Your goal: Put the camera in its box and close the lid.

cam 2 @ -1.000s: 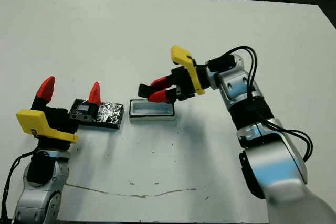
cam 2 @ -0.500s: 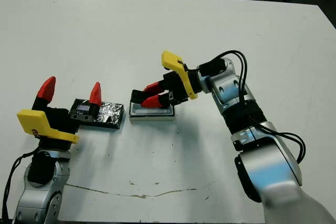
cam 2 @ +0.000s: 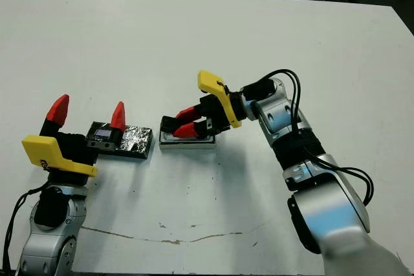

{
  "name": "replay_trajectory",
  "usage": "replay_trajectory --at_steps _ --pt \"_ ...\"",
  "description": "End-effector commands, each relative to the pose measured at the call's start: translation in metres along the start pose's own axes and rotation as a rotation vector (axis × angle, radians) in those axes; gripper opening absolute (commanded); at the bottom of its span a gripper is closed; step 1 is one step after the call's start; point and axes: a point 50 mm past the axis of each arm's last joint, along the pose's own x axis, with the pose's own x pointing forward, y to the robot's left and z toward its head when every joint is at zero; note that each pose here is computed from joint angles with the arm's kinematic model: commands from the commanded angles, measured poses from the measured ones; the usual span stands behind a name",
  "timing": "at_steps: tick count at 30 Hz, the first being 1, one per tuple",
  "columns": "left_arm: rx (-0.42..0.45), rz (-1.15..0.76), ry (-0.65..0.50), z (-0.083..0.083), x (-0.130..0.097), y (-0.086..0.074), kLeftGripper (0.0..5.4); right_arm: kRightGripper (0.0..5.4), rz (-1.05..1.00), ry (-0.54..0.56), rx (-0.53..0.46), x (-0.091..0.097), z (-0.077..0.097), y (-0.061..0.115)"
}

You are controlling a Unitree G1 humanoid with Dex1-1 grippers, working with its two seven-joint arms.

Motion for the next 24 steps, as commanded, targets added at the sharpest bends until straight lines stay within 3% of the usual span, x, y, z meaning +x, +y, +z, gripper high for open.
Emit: replay_trajectory --at_steps 1,24 --pt "-0.002 0.008 0.019 -0.003 -0.003 0.001 5.40 1.66 0.009 0.012 0.019 -0.001 -0.010 0.002" --pt "-0.002 0.009 0.027 -0.003 -0.004 0.001 5.40 1.66 -0.050 0.082 -0.027 -0.014 -0.017 0.003"
